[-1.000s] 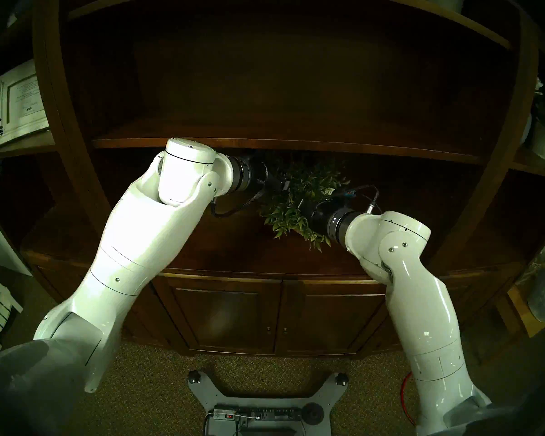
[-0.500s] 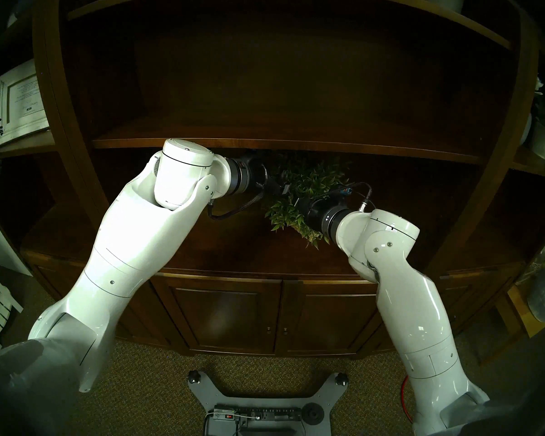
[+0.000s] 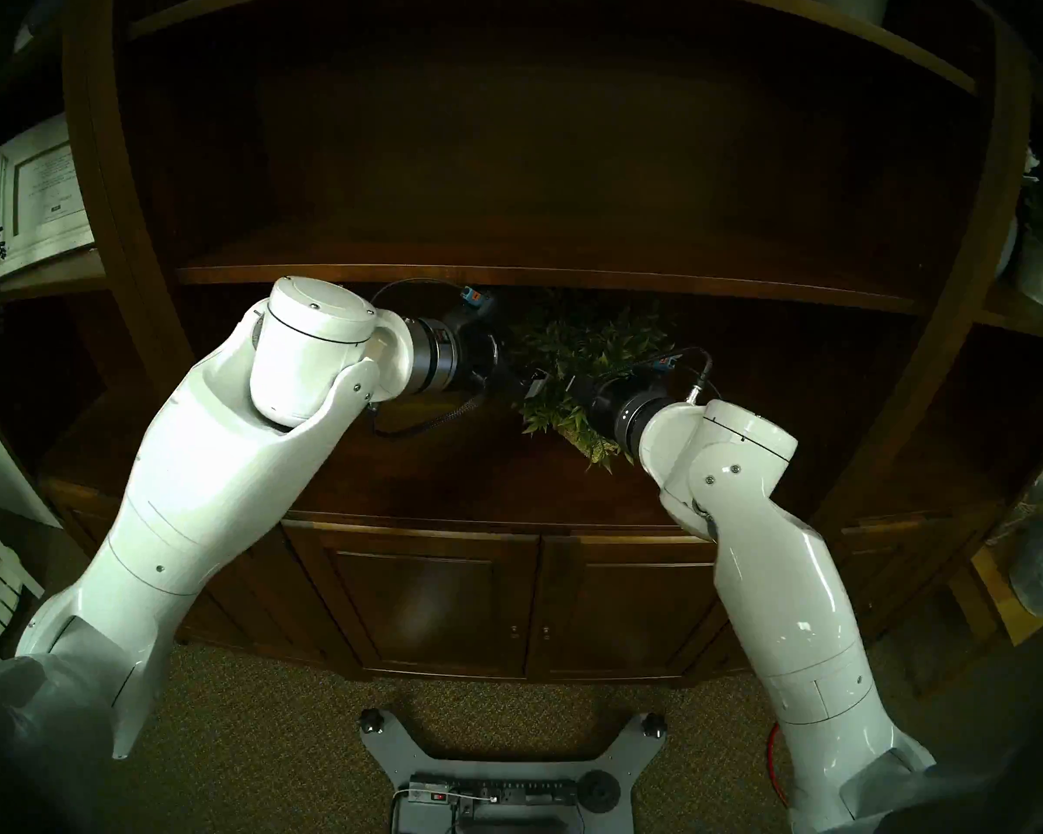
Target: Place the fake decorative plant upright
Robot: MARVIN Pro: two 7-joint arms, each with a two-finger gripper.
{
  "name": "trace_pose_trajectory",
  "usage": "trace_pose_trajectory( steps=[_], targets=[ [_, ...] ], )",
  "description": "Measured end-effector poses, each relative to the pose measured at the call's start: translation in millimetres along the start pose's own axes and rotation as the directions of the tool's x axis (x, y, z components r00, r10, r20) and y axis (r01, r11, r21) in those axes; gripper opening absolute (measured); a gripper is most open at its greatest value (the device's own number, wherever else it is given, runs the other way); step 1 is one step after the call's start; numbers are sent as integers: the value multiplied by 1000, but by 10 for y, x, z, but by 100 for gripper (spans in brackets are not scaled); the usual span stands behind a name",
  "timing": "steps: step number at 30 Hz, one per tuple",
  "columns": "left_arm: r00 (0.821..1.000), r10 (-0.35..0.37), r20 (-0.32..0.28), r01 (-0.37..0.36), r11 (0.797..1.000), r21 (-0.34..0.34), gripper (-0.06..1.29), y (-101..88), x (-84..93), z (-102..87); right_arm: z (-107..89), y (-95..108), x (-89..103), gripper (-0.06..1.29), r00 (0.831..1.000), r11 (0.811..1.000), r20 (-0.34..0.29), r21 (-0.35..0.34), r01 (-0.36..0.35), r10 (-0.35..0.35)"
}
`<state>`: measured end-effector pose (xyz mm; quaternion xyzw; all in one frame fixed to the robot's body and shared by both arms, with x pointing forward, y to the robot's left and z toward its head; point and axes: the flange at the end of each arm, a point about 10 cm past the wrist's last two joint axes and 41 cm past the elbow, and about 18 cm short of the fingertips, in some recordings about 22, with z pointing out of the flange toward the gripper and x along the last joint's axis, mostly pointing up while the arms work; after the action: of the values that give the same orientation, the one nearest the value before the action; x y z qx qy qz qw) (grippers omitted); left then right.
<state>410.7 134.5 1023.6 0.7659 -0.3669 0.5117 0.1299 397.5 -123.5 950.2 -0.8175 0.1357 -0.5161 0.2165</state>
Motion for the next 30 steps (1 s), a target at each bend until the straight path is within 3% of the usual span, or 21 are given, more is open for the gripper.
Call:
trace_pose_trajectory(
  steps=[15,20,30],
  targets=[
    [995,62,82,-57,996,-64,123,287,-391,-431,-15,19,37,-4,1000,1000,-29,-31,-5,4],
    [986,84,144,-73,994,-83,123,418,-608,-537,-22,30,70,-4,999,998,-50,-55,-16,13],
    [960,90,266,-78,995,-55,123,445,-997,-696,-35,96,194,-4,994,991,-106,-123,-54,41]
  ],
)
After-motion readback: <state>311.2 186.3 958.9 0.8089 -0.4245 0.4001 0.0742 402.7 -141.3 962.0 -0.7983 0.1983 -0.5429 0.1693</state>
